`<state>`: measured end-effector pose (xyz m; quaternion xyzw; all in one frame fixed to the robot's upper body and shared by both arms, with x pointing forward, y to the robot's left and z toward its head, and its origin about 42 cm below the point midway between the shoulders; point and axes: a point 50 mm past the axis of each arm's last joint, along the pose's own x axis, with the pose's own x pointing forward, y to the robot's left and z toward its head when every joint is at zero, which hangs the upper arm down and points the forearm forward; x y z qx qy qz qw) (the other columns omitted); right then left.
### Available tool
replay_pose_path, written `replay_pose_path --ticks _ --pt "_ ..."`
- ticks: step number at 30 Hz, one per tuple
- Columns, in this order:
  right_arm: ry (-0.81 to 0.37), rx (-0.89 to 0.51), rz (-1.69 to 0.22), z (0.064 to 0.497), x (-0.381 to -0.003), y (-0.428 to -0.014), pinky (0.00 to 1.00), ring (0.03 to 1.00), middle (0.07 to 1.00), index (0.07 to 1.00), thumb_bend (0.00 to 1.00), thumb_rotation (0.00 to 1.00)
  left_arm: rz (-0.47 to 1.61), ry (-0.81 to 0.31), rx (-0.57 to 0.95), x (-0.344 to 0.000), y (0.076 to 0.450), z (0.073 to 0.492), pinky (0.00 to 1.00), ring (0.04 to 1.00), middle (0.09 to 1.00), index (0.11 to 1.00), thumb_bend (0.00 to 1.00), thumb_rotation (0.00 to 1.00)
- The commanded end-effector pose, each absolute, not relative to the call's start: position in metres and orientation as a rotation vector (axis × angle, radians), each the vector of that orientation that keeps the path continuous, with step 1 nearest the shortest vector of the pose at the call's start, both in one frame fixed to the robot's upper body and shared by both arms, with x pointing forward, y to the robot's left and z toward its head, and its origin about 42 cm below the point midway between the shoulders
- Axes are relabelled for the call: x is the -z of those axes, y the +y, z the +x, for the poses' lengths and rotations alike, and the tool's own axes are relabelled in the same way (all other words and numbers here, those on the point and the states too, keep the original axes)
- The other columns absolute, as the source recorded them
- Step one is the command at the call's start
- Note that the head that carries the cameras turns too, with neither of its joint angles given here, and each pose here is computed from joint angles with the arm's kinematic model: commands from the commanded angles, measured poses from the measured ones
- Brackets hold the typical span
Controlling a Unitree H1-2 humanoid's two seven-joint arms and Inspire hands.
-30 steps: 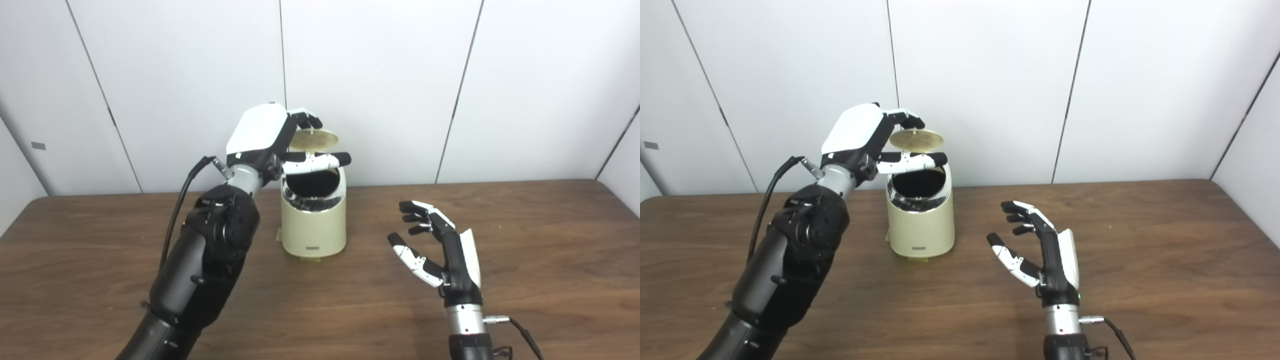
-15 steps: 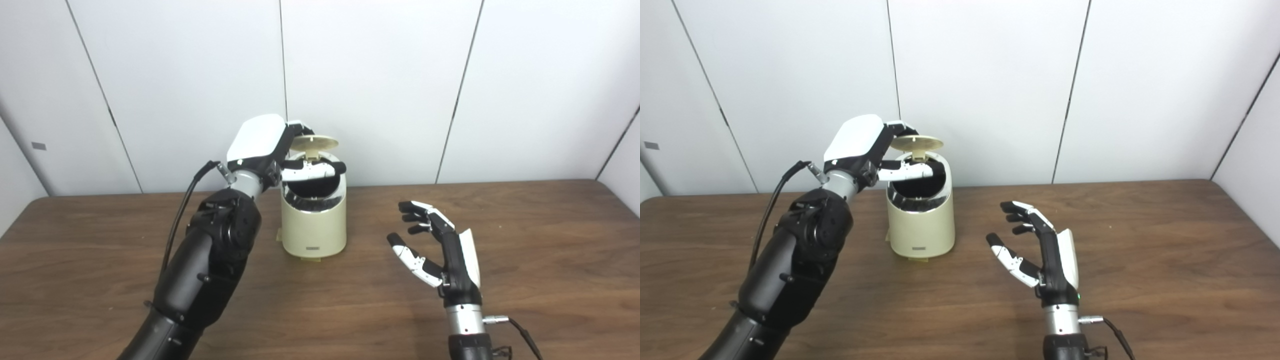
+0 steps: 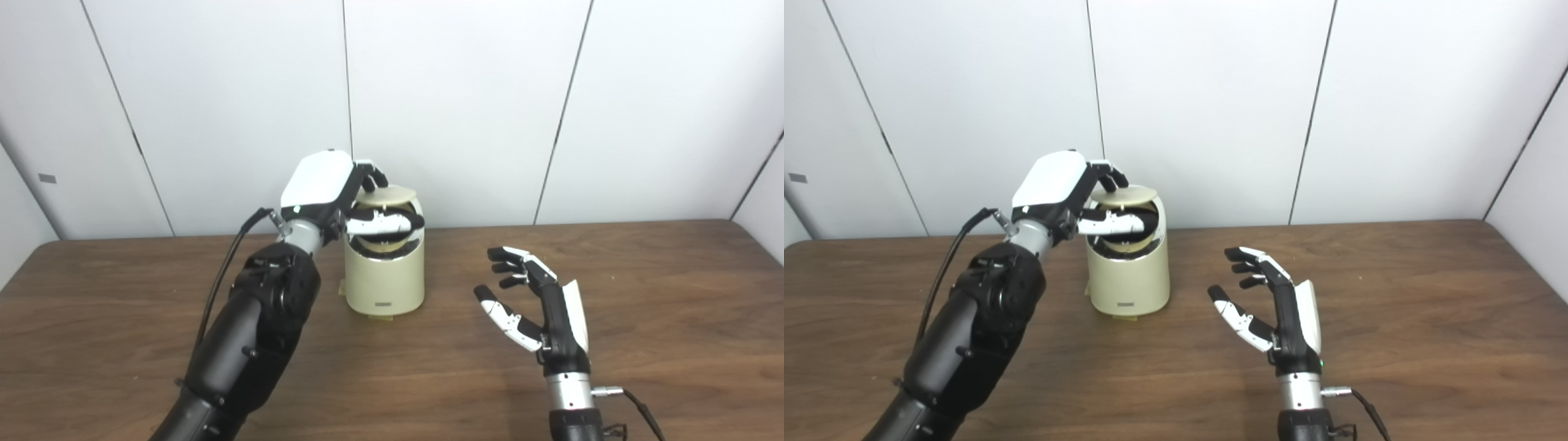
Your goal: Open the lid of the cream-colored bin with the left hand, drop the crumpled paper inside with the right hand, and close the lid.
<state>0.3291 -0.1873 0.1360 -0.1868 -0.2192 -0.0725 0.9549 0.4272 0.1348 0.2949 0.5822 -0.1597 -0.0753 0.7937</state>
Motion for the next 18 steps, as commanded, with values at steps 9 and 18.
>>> replay_pose_path --ticks 9,18 --pt "-0.368 0.12 -0.356 0.311 -0.11 -0.17 0.54 0.666 0.702 0.691 0.3 0.43 1.456 -0.563 0.097 -0.298 0.132 0.417 1.0 0.822 0.71 0.703 0.98 0.83" --pt "-0.359 0.123 -0.352 0.309 -0.115 -0.168 0.51 0.639 0.695 0.691 0.3 0.38 1.485 -0.518 0.139 -0.279 0.134 0.414 1.0 0.832 0.719 0.716 0.97 0.81"
